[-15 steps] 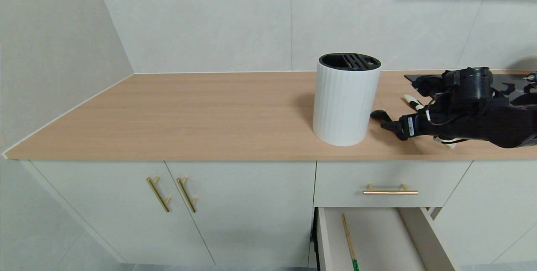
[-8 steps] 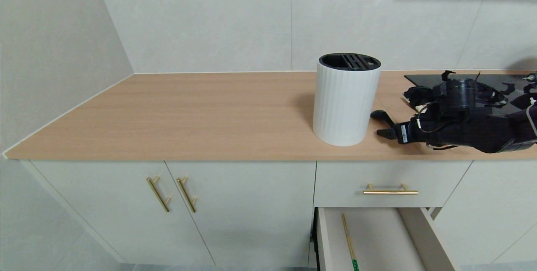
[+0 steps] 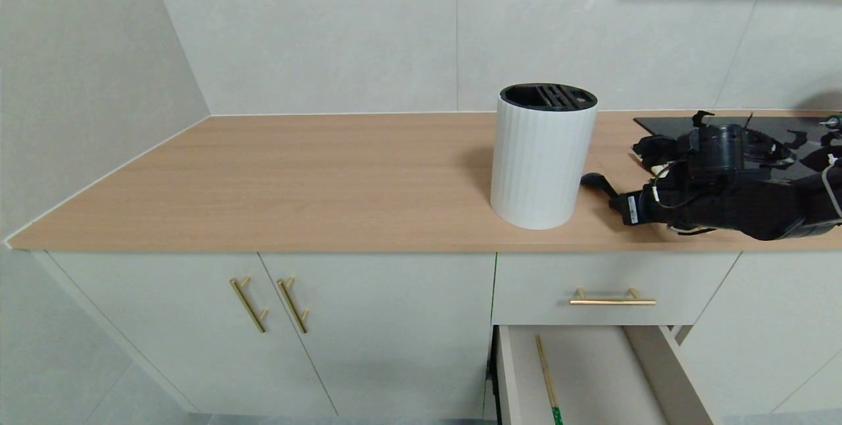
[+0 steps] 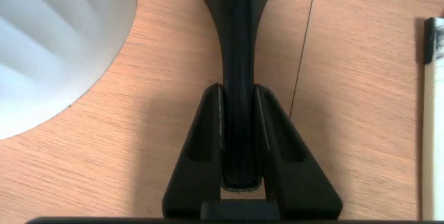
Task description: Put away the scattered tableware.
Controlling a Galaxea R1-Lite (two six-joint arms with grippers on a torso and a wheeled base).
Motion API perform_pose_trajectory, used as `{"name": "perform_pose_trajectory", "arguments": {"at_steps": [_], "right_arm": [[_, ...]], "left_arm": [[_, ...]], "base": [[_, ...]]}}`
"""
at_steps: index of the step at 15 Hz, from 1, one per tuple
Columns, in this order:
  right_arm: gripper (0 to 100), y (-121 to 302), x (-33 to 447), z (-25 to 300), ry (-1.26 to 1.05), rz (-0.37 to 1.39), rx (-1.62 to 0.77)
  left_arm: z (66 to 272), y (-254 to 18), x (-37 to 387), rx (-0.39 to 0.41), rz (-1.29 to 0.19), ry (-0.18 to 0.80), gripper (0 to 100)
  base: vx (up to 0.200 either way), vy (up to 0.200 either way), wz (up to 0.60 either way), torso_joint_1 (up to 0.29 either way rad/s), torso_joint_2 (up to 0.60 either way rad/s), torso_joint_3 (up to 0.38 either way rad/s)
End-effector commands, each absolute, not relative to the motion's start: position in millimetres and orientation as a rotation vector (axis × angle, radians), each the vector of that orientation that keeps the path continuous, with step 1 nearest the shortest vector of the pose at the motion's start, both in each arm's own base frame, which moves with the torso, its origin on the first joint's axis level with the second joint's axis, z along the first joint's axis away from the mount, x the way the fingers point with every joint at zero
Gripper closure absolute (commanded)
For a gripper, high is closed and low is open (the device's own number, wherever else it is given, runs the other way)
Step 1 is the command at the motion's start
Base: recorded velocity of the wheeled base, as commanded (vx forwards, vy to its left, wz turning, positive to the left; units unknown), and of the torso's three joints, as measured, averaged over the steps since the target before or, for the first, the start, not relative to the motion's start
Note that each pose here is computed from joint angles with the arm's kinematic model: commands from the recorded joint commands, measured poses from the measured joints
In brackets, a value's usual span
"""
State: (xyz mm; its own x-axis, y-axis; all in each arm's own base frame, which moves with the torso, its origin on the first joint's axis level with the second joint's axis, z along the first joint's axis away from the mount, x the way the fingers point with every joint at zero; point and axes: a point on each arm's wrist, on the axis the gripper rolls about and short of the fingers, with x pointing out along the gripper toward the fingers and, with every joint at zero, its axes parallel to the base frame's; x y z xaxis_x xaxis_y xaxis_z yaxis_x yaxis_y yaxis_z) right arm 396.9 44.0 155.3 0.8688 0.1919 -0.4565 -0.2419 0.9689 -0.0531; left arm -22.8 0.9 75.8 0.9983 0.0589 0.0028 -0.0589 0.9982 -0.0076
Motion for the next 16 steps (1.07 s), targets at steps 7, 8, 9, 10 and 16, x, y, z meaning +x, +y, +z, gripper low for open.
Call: {"name": "perform_pose_trajectory", "arguments": {"at_steps": [7, 8, 9, 10, 16], "right_arm": [[100, 42.8, 327.4, 200.8, 0.413, 0.155, 0.029], [100, 40.7, 309.5, 202.7, 0.415, 0.161, 0.029], [100, 37.8, 286.2, 204.3, 0.415, 0.167, 0.023], [100, 35.2, 266.9, 202.7, 0.418, 0.167, 0.008], [100, 35.8, 179.6, 172.0, 0.477, 0.25, -0.084]], "left_arm": [[75.8, 0.9, -22.8, -0.008, 0.06, -0.003, 0], [75.8, 0.9, -22.8, -0.008, 0.06, -0.003, 0], [75.8, 0.9, -22.8, -0.008, 0.06, -0.003, 0], [75.8, 0.9, -22.8, -0.008, 0.06, -0.003, 0], [75.8, 0.9, -22.8, -0.008, 0.06, -0.003, 0]], "base": [[0.0, 0.0, 0.0, 0.0, 0.0, 0.0], [0.0, 0.0, 0.0, 0.0, 0.0, 0.0], [0.0, 0.0, 0.0, 0.0, 0.0, 0.0], [0.0, 0.0, 0.0, 0.0, 0.0, 0.0], [0.0, 0.0, 0.0, 0.0, 0.0, 0.0]]}}
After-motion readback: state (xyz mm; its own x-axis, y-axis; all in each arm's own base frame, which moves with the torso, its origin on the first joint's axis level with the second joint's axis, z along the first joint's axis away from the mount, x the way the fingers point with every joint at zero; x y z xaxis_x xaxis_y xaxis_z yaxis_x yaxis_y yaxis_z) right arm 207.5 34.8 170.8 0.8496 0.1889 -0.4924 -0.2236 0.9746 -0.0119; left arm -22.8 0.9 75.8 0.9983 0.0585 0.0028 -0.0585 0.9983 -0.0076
